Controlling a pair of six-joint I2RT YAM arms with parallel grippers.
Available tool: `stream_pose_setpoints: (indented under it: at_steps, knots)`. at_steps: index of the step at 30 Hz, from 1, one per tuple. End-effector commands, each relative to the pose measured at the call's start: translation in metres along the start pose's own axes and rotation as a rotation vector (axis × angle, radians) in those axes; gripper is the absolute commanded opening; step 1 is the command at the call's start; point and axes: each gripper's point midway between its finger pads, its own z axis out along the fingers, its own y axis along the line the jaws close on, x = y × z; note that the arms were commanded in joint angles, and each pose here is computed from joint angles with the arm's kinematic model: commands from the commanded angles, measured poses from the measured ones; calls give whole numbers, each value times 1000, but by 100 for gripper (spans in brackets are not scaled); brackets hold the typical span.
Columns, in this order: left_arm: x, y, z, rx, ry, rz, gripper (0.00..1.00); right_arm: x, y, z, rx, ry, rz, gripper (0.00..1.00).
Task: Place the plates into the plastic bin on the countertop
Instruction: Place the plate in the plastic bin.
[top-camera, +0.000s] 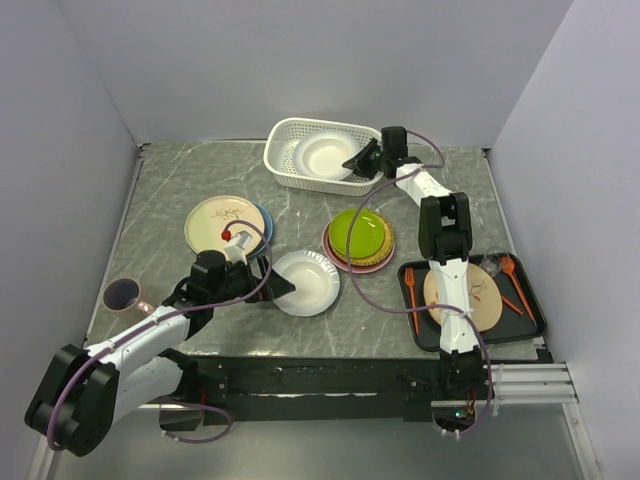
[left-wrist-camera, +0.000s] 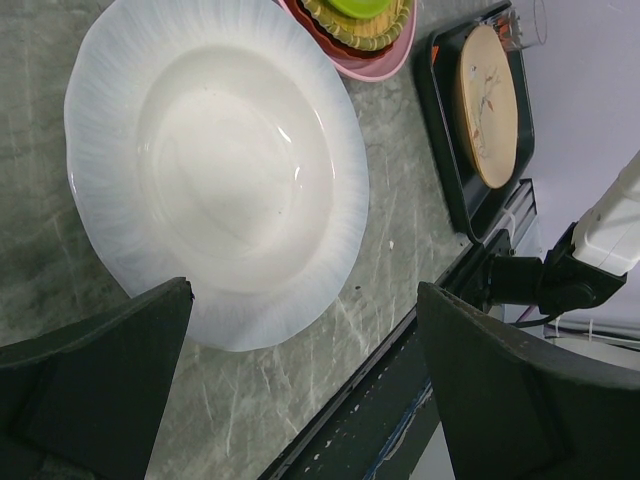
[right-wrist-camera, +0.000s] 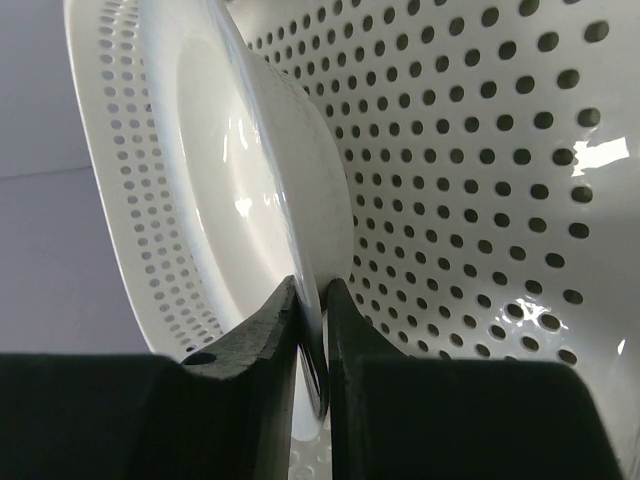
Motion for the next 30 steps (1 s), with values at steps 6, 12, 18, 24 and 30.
stream_pose_setpoints:
  at_steps: [6,12,18,24,30]
  knots:
    - [-19,-21,-2,64,-57,63,99,-28,81,-29,-209,-71,-111,29]
    - [-19,-21,-4,56,-57,63,99,-35,87,-41,-178,-113,-131,56]
    - [-23,-14,-9,-2,-83,55,99,-54,80,-60,-49,-210,-141,74]
    - [-31,-1,-18,-106,-143,33,99,-66,91,-95,-25,-324,-163,81]
    - [-28,11,-17,-162,-134,10,99,-67,116,-107,-94,-330,-178,81]
